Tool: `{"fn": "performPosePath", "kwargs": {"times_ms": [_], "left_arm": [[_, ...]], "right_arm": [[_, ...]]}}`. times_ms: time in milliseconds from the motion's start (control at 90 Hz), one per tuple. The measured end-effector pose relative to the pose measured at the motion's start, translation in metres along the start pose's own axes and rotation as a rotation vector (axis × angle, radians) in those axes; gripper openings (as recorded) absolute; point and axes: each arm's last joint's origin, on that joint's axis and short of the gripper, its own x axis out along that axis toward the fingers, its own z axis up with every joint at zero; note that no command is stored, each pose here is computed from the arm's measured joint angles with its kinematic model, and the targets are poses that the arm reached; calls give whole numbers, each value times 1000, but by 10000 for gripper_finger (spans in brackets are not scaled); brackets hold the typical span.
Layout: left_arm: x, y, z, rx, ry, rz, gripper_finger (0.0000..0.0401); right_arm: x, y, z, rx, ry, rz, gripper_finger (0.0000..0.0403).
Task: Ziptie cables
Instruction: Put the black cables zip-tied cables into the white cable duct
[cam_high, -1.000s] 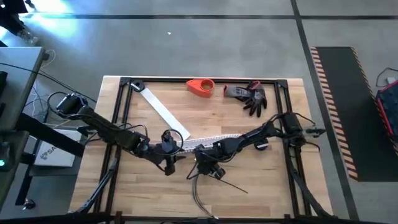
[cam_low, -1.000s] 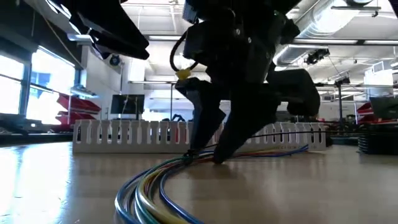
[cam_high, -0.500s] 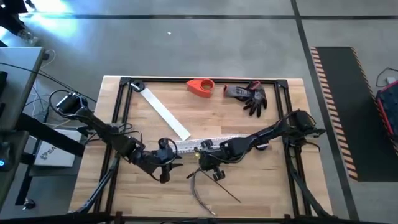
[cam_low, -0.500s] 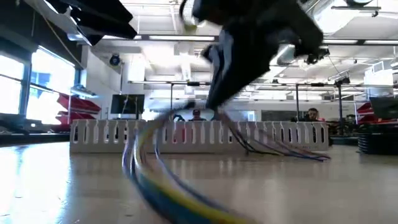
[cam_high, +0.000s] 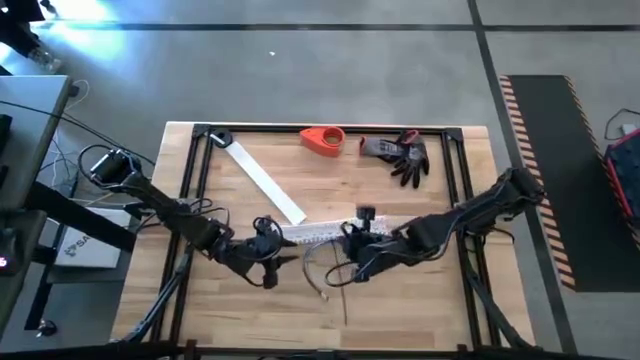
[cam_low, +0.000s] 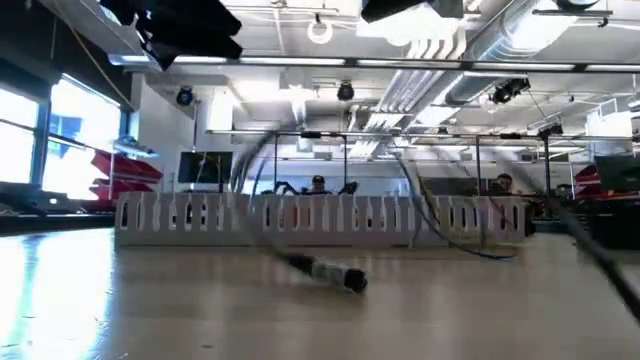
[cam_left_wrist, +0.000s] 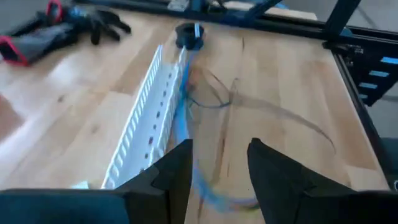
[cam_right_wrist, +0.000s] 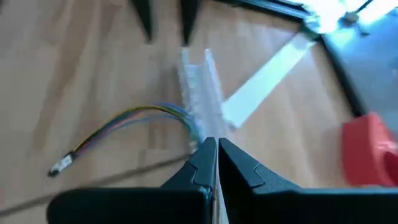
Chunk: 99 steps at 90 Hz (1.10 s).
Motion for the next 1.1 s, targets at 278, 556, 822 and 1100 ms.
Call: {"fn": "performPosePath", "kwargs": {"times_ms": [278, 556, 822, 1100], "left_arm": [[3, 0, -5, -25, 130, -160, 136], [-3, -9, -9, -136, 331, -311, 126], [19, -19, -22, -8, 369, -452, 112], [95, -13, -11, 166, 489, -768, 104]], "right_arm": [[28, 17, -12, -29, 112, 157, 4], [65, 33, -27, -93, 210, 305, 99], [76, 47, -45, -193, 313, 382, 159], [4, 38, -36, 34, 308, 190, 161]]}}
